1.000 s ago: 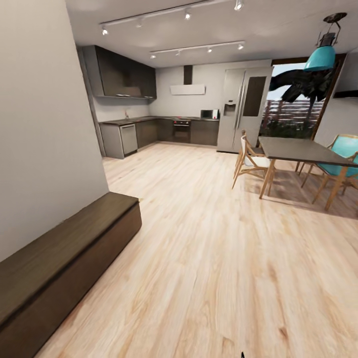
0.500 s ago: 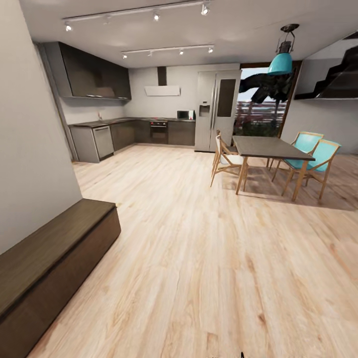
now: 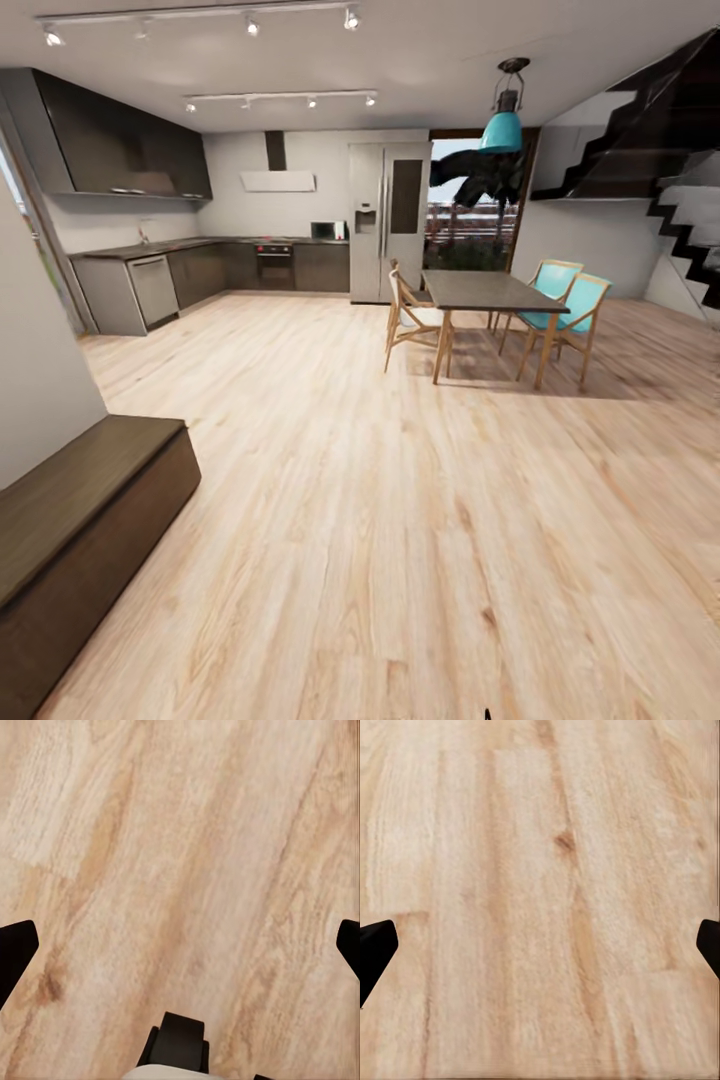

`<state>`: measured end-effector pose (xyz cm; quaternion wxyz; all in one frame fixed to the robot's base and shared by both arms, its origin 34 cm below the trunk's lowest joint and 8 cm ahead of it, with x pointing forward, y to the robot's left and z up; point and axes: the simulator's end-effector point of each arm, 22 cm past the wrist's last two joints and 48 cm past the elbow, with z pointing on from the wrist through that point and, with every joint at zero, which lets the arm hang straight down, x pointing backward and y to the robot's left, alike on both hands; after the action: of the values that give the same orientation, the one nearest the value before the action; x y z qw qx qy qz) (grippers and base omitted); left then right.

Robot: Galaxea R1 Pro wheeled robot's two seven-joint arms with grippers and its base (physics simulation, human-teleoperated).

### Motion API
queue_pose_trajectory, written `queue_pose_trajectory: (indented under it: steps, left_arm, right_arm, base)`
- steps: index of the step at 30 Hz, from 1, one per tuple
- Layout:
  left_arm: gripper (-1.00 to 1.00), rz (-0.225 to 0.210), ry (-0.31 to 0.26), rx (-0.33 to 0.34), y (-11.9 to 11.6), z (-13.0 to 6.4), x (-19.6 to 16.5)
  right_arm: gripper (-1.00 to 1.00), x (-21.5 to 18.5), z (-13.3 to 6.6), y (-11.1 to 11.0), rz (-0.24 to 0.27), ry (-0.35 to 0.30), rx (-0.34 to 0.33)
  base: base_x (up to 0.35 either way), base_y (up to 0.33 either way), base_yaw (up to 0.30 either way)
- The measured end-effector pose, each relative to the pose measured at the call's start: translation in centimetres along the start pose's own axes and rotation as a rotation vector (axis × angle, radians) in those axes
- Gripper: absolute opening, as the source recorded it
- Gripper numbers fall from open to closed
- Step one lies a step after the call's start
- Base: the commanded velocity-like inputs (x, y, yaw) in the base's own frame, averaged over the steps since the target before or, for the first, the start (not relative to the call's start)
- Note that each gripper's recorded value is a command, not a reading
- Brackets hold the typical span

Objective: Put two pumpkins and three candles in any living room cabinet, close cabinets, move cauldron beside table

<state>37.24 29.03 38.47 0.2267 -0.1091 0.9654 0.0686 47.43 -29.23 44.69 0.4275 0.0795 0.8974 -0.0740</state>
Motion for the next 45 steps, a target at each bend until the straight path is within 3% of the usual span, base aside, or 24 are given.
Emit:
queue_pose_trajectory:
  steps: [12, 31, 45]
  left_arm:
    - [1.0, 0.003, 0.014, -0.003, 0.11, 0.08, 0.63]
    - [1.0, 0.003, 0.022, -0.005, 0.18, 0.12, 0.98]
    - [1.0, 0.003, 0.023, -0.002, -0.05, 0.09, 1.03]
  right_arm:
    - [1.0, 0.72, -0.03, -0.08, -0.002, 0.016, 0.002]
    - [1.0, 0.98, -0.1, 0.25, -0.002, 0.019, -0.002]
    - [1.0, 0.99, -0.09, 0.17, -0.002, 0.019, -0.001]
  base:
    - [0.058, 0.0, -0.165]
    - [0.323, 0.0, -0.048]
    - [0.328, 0.0, -0.23]
